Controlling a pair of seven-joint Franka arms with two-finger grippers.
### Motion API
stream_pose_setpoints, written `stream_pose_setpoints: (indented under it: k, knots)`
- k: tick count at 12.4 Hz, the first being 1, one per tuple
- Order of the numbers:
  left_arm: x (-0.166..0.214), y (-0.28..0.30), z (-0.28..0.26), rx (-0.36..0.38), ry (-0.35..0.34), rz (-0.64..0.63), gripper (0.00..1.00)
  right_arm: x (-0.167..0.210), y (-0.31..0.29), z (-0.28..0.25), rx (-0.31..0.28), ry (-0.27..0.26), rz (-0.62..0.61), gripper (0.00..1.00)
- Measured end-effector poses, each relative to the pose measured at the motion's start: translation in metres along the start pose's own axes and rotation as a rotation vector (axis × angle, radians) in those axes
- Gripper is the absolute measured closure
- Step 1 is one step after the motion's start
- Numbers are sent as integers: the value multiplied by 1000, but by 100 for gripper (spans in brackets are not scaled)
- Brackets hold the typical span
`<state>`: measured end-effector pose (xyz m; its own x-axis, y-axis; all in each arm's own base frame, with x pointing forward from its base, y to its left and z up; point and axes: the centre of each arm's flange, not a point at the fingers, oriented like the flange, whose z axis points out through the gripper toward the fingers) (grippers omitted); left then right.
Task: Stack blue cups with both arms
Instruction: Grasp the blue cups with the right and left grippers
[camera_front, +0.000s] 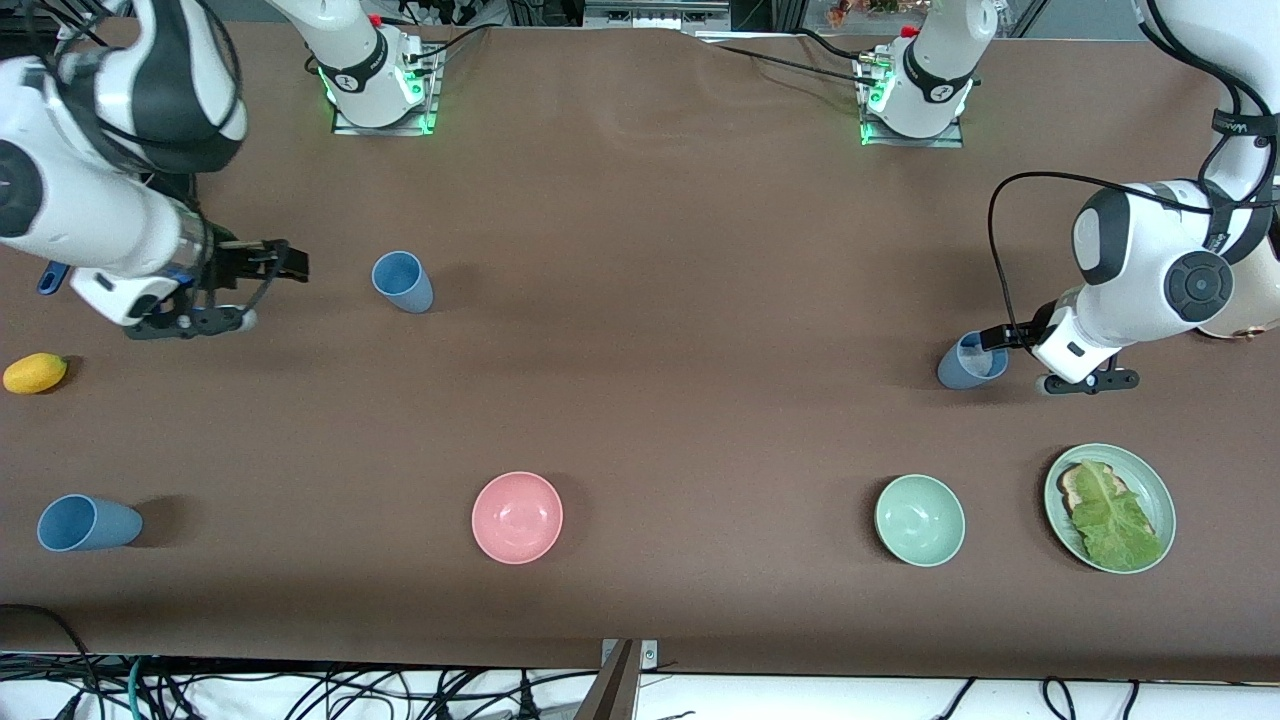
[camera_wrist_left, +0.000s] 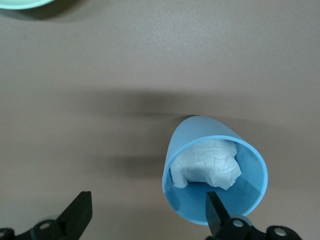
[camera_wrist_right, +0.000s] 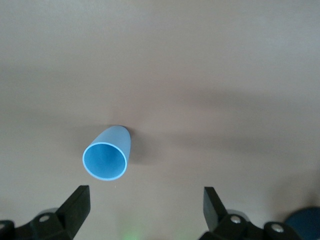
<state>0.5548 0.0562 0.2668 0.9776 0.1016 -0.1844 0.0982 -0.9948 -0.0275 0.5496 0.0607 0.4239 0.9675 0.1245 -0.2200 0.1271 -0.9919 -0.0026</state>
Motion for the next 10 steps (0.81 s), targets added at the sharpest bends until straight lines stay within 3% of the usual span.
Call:
stream_pose_setpoints:
  k: [4, 10]
  knots:
    - [1, 1, 8, -1, -12, 1, 6, -14, -26, 62, -9, 29, -46, 0]
    - [8, 8, 17, -6, -13, 7, 81, -33, -26, 131, -8, 32, -48, 0]
